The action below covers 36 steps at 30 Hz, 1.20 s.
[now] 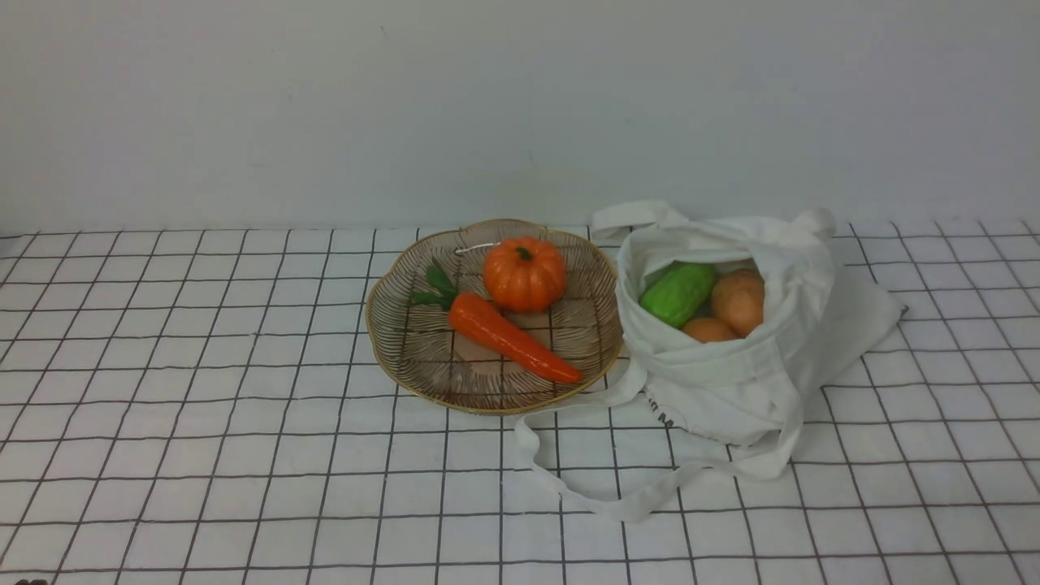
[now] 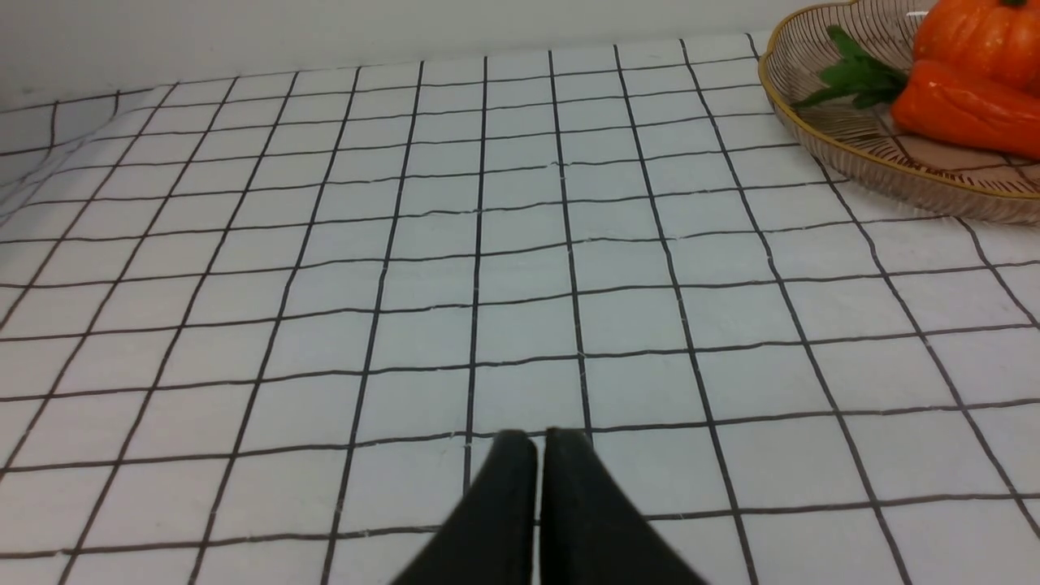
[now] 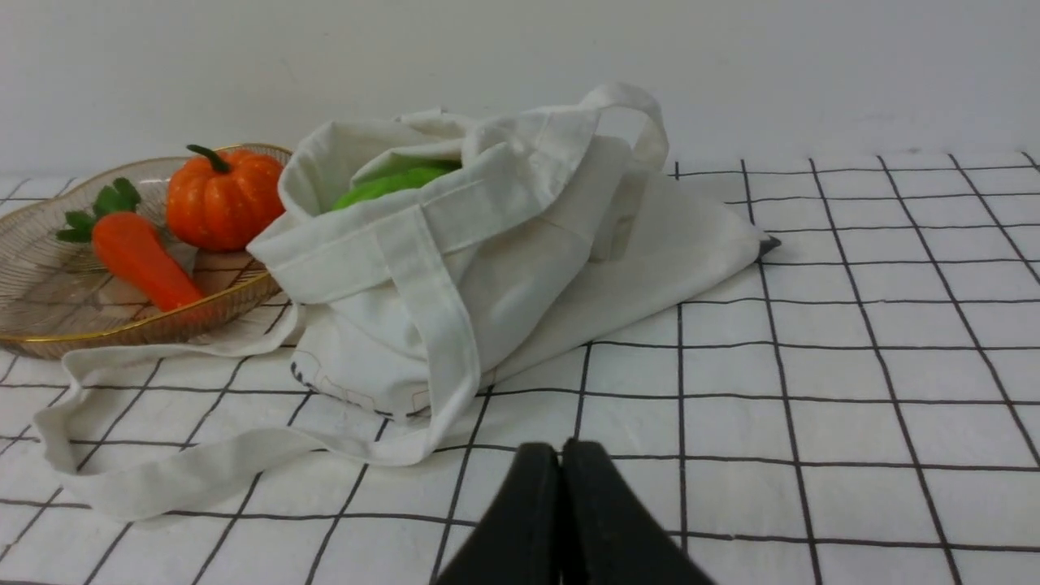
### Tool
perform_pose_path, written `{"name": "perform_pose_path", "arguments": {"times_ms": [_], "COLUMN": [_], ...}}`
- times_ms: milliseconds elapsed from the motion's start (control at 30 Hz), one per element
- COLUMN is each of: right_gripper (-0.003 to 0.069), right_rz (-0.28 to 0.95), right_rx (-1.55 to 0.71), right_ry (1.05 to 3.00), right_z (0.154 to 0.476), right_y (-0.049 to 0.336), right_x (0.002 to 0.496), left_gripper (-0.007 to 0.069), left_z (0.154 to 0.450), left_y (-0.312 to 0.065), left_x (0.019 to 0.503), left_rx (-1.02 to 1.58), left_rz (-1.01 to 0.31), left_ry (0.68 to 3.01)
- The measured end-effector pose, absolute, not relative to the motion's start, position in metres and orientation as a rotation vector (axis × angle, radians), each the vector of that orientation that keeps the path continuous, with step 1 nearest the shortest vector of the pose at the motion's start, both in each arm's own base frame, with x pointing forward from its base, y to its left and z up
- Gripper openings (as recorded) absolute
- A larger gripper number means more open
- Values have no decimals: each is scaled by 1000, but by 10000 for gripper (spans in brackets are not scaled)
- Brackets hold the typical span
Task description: Take vegetables from bag on white checkered tablecloth place on plate.
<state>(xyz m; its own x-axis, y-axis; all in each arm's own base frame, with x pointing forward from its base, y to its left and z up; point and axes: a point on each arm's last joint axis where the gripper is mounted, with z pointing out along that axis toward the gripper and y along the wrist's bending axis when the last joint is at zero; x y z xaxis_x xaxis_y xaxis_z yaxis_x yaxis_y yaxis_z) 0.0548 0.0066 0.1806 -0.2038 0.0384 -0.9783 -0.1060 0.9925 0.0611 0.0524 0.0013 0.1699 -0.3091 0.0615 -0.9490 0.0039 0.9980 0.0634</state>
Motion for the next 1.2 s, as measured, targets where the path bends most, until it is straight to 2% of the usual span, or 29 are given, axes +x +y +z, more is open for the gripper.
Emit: {"name": "perform_pose_path", "arguments": {"times_ms": [1200], "right_gripper": [-15], "right_rz": [115], "right_rx": [-36], "right_ry": [1772], "right_z": [181], "right_y": [6], "right_x": [55], "left_gripper": [-8], "left_z": [170], "left_y": [1], "left_x": [52], "left_rx": [47], "left_rz": [57], "left_ry": [1884]}}
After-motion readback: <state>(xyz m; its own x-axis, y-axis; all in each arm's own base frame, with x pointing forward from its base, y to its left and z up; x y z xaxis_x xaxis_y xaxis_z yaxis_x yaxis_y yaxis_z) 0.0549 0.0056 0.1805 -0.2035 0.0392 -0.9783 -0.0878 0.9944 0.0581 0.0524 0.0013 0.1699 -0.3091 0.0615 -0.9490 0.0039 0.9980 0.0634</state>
